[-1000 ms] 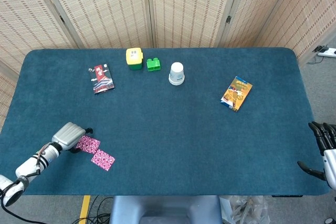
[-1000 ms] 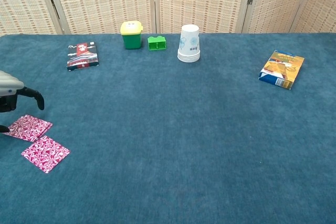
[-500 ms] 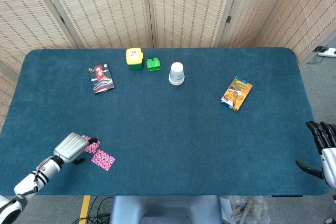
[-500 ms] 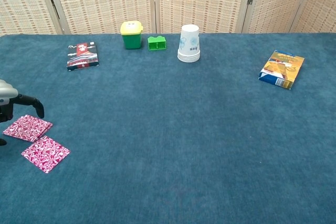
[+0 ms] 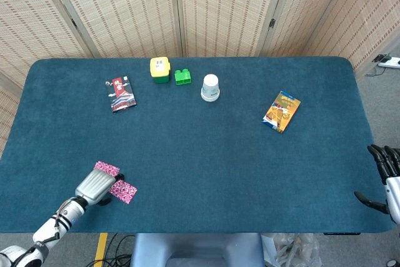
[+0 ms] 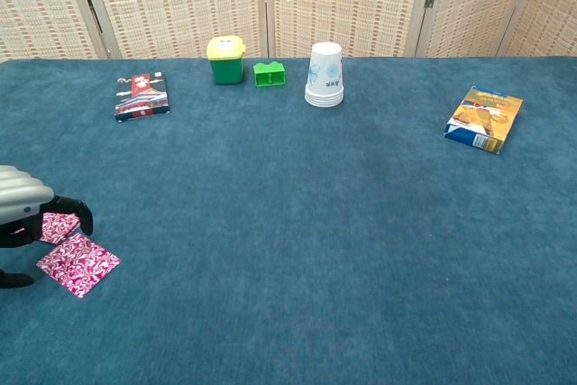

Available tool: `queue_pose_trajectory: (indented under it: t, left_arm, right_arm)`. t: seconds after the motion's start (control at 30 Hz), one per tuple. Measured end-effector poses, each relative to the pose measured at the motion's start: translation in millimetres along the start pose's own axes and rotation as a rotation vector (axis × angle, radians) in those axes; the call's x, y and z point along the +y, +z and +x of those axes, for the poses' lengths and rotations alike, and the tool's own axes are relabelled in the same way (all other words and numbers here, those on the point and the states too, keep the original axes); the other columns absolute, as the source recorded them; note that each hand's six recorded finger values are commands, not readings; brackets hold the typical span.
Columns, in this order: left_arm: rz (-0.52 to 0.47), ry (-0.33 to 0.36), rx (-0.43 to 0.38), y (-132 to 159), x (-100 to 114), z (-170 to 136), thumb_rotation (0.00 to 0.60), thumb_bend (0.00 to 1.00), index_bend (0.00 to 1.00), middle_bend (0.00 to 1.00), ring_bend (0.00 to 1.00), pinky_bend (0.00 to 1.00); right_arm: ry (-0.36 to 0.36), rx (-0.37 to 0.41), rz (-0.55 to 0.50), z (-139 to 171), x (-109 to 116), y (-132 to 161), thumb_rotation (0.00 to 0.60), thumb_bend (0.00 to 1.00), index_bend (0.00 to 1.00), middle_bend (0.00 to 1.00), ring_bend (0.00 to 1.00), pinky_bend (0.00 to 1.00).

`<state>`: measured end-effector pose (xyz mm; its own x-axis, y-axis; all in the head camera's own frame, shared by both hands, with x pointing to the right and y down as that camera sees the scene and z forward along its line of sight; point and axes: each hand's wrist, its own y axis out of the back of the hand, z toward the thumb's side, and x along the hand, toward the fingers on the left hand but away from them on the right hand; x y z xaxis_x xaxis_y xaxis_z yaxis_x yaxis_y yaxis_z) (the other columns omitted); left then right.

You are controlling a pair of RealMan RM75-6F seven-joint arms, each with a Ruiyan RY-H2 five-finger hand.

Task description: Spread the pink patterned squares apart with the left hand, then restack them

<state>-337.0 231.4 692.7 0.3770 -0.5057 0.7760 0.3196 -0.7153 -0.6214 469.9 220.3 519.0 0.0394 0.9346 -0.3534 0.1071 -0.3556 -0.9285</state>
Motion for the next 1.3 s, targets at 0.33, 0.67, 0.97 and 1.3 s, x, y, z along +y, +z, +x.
queue_pose_trajectory:
  t: [0.33, 0.67, 0.97, 1.3]
  left_arm:
    - [-0.021, -0.011, 0.017, 4.6, -6.4, 4.9, 0.600, 0.25, 0.31, 0.97, 0.86, 1.00]
    - [-0.023, -0.005, 0.007, 10.8, -4.1, 10.9, 0.600, 0.25, 0.33, 0.97, 0.86, 1.00]
    - [-0.041, 0.008, 0.009, 11.2, -4.8, 13.2, 0.600, 0.25, 0.40, 0.97, 0.86, 1.00]
    - [-0.061, 0.021, 0.011, 10.3, -5.1, 14.0, 0.600, 0.25, 0.44, 0.97, 0.86, 1.00]
  right_arm:
    - [0.000, 0.000, -0.002, 0.5, -0.5, -0.4, 0.600, 0.09, 0.00, 0.12, 0.00, 0.07]
    - [-0.002, -0.005, -0.003, 1.9, 0.1, -1.9, 0.600, 0.09, 0.00, 0.12, 0.00, 0.07]
    - [-0.002, -0.004, -0.002, 1.7, 0.6, -1.9, 0.600, 0.09, 0.00, 0.13, 0.00, 0.07]
    - [0.000, -0.004, -0.001, 0.8, 0.1, -1.5, 0.600, 0.09, 0.00, 0.12, 0.00, 0.07]
